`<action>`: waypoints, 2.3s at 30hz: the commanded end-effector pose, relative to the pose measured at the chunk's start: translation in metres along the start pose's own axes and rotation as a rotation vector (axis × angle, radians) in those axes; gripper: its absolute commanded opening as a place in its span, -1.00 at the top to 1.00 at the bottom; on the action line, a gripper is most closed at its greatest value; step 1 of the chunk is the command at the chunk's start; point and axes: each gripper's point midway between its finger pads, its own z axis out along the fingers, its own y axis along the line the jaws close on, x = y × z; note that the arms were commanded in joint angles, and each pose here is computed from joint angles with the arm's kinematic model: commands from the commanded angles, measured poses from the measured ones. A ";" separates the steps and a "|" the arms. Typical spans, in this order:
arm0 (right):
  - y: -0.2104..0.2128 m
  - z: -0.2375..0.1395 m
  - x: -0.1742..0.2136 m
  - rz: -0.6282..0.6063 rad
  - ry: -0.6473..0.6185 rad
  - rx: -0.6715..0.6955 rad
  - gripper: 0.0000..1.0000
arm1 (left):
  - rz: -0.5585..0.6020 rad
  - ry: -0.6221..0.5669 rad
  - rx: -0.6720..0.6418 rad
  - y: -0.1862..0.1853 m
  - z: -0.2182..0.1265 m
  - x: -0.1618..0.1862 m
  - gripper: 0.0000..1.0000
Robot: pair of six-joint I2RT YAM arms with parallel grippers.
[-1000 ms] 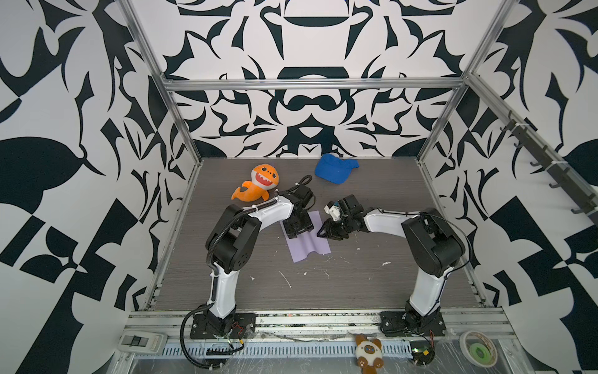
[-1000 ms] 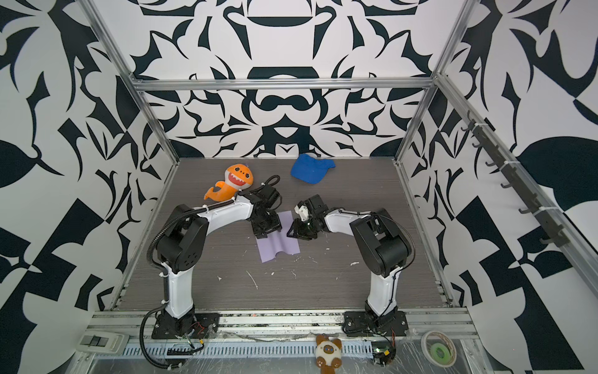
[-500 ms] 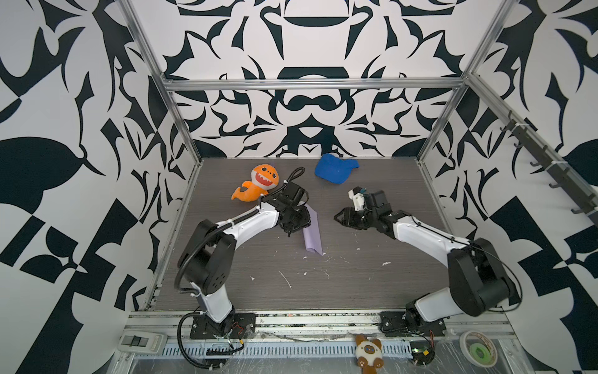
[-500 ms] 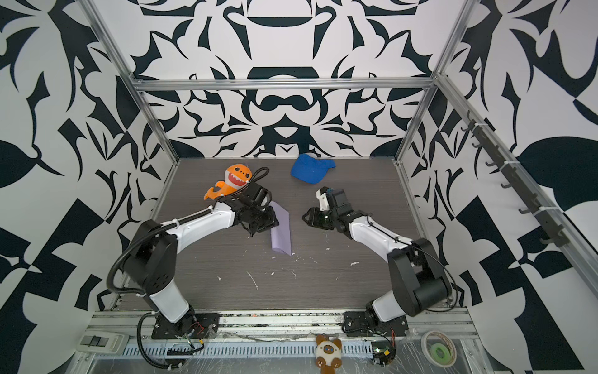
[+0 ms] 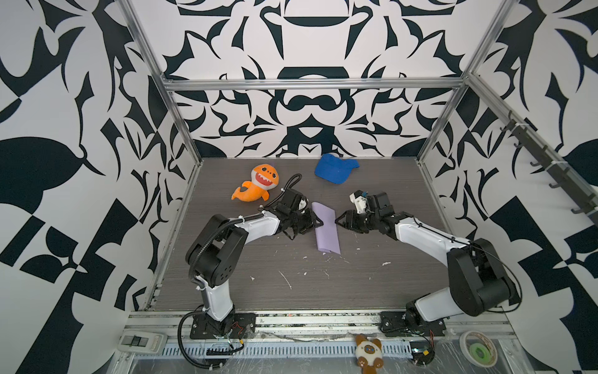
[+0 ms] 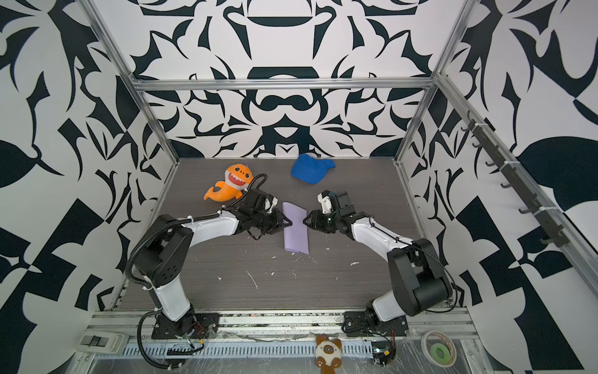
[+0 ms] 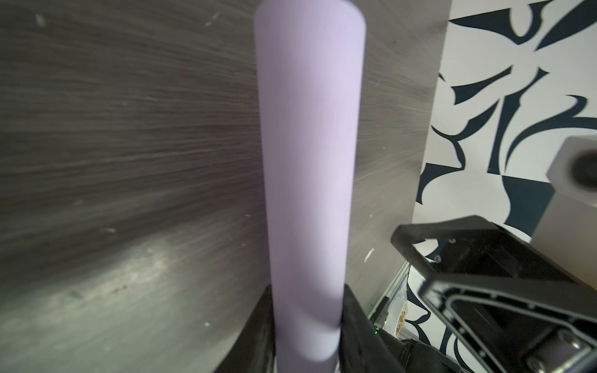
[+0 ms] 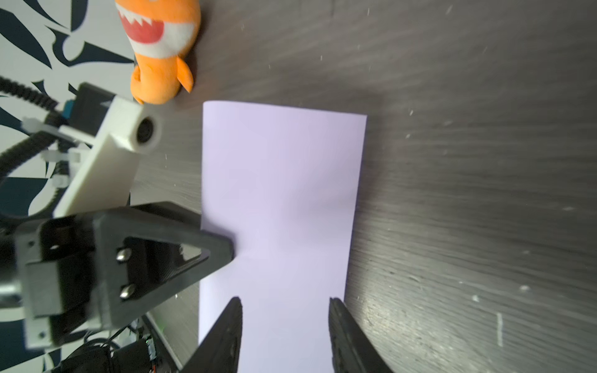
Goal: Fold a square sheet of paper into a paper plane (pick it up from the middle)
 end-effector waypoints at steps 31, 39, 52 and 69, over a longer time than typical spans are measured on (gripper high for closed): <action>0.011 0.077 0.036 0.035 0.227 -0.080 0.33 | -0.029 -0.028 -0.233 0.049 -0.038 0.003 -0.38; 0.019 0.079 0.030 0.021 0.221 -0.112 0.33 | -0.056 0.001 -0.212 0.049 -0.024 0.000 -0.34; 0.021 0.071 0.018 -0.027 0.166 -0.078 0.31 | -0.085 -0.023 -0.381 0.081 -0.030 -0.001 0.14; 0.005 0.050 0.002 -0.064 0.039 0.069 0.30 | 0.060 0.062 -0.430 0.094 -0.032 0.011 0.35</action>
